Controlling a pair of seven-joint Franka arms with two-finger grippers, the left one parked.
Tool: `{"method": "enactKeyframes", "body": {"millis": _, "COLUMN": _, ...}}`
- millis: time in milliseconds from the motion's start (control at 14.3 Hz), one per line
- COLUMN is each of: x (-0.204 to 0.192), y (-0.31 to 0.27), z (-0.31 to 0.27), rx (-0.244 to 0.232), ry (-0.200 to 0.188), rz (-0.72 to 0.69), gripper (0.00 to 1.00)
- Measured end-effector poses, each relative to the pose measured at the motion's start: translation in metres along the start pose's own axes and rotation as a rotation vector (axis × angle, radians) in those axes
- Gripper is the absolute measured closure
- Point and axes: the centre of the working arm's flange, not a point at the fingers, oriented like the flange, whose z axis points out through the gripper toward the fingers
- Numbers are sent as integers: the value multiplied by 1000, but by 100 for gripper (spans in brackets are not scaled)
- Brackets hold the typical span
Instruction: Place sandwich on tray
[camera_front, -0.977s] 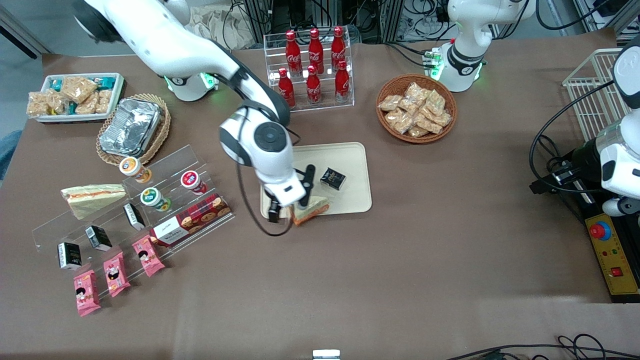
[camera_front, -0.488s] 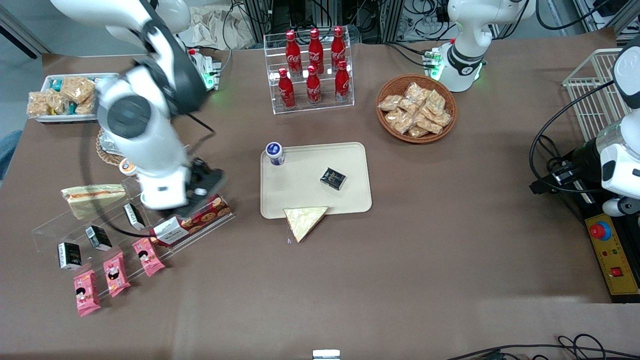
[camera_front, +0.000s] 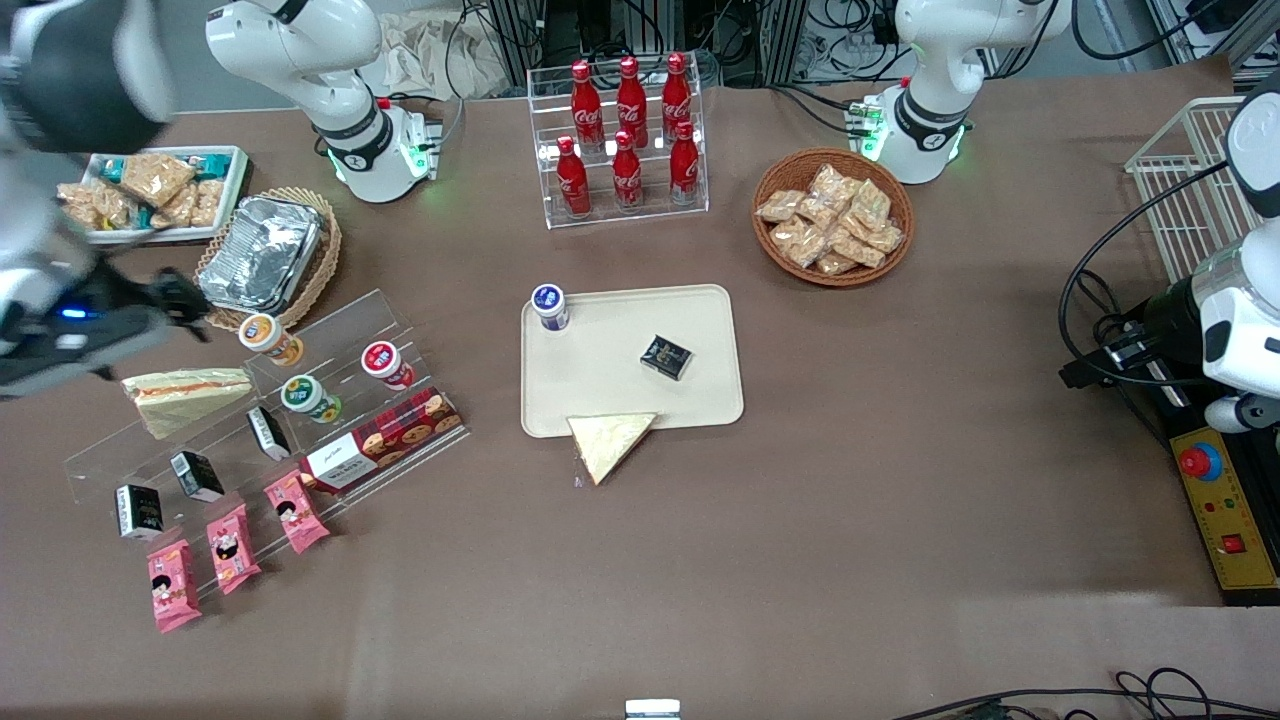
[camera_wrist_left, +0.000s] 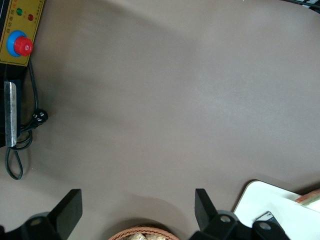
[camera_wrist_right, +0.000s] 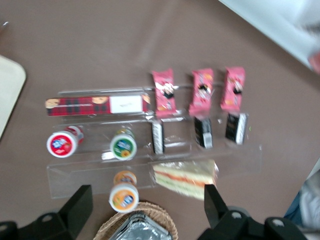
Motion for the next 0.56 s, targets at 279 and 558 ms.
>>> {"method": "enactKeyframes", "body": {"millis": 279, "x": -59, "y": 81, "z": 3, "rx": 47, "ry": 17, "rz": 195, "gripper": 1}}
{"method": "enactKeyframes", "body": {"millis": 558, "x": -75, "y": 87, "z": 1, "rx": 67, "ry": -13, "rz": 360, "gripper": 1}}
